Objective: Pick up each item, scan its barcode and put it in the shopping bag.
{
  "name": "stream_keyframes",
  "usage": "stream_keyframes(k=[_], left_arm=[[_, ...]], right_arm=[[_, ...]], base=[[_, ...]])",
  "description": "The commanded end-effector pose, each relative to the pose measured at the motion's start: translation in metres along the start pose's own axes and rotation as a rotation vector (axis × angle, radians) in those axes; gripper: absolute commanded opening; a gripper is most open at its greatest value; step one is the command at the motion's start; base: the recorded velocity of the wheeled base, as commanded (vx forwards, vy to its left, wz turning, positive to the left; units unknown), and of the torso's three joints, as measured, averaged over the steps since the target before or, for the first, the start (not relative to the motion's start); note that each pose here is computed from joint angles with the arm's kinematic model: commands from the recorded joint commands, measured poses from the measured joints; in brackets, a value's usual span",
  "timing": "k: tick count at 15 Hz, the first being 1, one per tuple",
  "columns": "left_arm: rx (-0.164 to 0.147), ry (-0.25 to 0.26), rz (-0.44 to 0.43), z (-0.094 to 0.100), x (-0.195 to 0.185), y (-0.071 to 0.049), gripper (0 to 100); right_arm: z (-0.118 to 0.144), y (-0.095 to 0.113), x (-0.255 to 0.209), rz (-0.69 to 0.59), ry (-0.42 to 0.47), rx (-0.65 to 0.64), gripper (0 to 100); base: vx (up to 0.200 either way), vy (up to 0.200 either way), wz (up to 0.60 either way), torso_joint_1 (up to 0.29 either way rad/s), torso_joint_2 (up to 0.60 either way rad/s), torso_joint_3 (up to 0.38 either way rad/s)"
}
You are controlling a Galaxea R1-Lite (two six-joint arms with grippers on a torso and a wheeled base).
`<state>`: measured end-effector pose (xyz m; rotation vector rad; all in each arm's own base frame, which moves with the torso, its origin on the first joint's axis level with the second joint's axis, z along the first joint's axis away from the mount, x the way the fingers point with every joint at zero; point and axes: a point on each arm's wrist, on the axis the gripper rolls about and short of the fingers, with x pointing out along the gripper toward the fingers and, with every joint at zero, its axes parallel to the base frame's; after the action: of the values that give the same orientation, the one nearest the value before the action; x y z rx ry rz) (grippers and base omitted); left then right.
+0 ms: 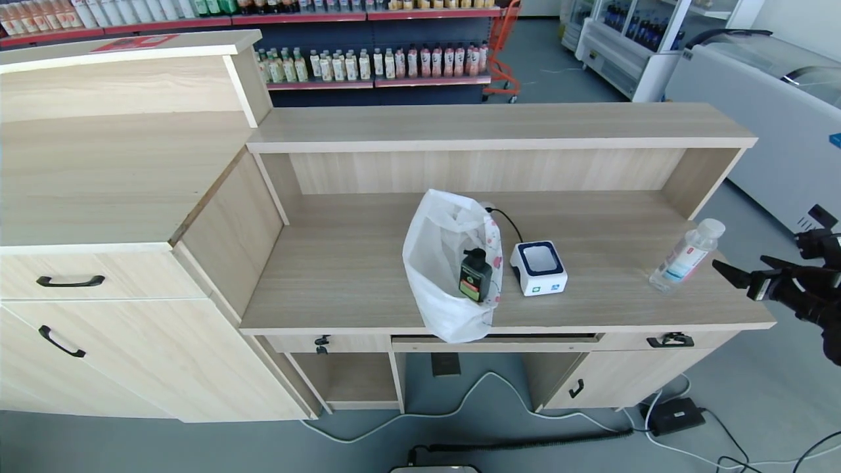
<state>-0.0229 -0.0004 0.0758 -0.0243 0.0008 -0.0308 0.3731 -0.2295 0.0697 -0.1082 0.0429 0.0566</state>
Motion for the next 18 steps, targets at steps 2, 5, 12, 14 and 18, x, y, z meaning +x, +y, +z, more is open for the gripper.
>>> stream_keyframes(k=[2, 5, 12, 14, 18], left_arm=[[0.0, 0.0, 0.0, 0.0, 0.0, 0.0, 100], [0.0, 0.0, 0.0, 0.0, 0.0, 0.0, 100], [0.0, 0.0, 0.0, 0.0, 0.0, 0.0, 100], [0.0, 0.0, 0.0, 0.0, 0.0, 0.0, 100], [0.0, 0.0, 0.0, 0.0, 0.0, 0.0, 100]], right_arm=[[-0.022, -0.005, 0.012, 0.002, 0.014, 0.02, 100], [-0.016, -0.005, 0.03, 0.023, -0.031, 0.031, 100], [-0.012, 0.006, 0.064, 0.077, -0.073, 0.085, 100], [-0.021, 0.007, 0.065, 0.076, -0.06, 0.052, 100], [-0.033, 0.004, 0.069, 0.073, -0.049, 0.01, 100]], base=[[0.0, 0.0, 0.0, 0.0, 0.0, 0.0], [0.0, 0.0, 0.0, 0.0, 0.0, 0.0], [0.0, 0.0, 0.0, 0.0, 0.0, 0.0], [0.0, 0.0, 0.0, 0.0, 0.0, 0.0], [0.0, 0.0, 0.0, 0.0, 0.0, 0.0]])
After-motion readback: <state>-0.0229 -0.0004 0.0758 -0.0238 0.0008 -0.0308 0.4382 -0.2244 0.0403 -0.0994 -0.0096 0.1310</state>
